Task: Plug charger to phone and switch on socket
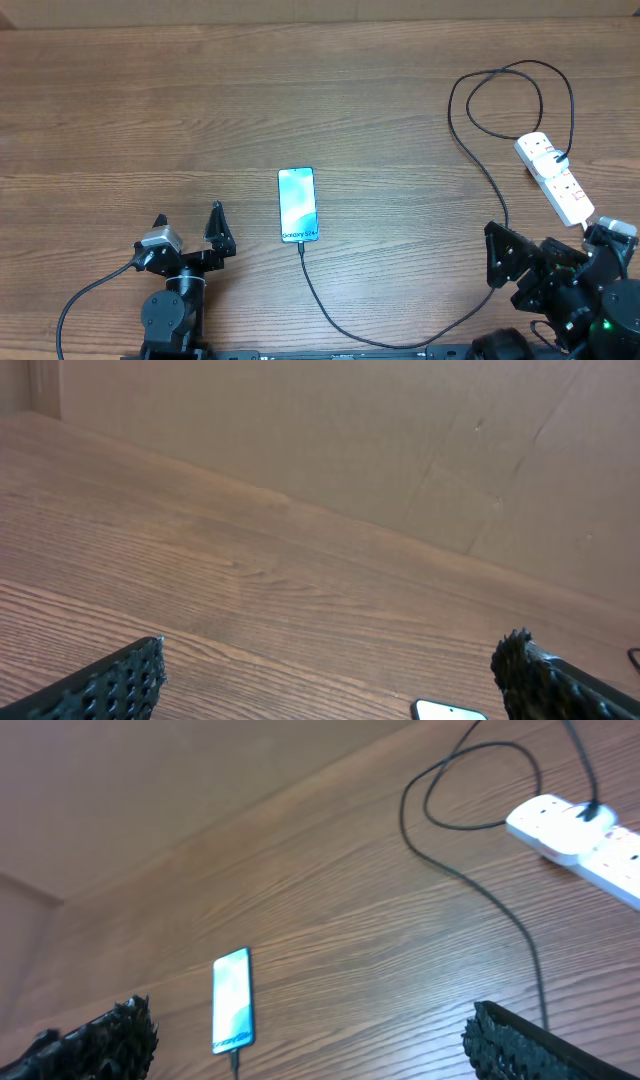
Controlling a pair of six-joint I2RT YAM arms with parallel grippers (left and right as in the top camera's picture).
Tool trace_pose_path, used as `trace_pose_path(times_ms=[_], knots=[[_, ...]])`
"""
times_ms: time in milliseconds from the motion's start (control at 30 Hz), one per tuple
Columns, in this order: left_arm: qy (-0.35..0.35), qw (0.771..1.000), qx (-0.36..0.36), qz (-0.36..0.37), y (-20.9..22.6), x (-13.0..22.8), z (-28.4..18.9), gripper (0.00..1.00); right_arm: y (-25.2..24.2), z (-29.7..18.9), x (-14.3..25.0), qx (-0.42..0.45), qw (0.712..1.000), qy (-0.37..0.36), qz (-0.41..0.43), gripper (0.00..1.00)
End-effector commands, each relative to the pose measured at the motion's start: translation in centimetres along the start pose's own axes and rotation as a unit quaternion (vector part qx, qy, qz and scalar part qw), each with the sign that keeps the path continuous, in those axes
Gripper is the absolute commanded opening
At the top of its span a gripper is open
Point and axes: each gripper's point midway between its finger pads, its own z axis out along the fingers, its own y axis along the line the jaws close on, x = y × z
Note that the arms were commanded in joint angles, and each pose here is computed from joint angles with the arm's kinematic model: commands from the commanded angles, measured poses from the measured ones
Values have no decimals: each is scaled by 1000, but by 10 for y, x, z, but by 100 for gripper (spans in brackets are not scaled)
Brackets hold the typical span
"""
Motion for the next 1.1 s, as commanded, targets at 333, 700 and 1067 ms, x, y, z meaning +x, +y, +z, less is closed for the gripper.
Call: trace_pose_path(times_ms=[333, 700, 1067], knots=[[-1, 1000, -1, -1, 1, 0, 0, 100, -25, 41, 4, -9, 990, -125, -59, 100], [0, 1000, -1, -1, 1, 0, 0, 100, -10, 85, -3, -128, 949, -275, -79, 100], [0, 1000, -1, -1, 1, 0, 0, 100, -40, 122, 26, -114, 947, -289, -75, 100]])
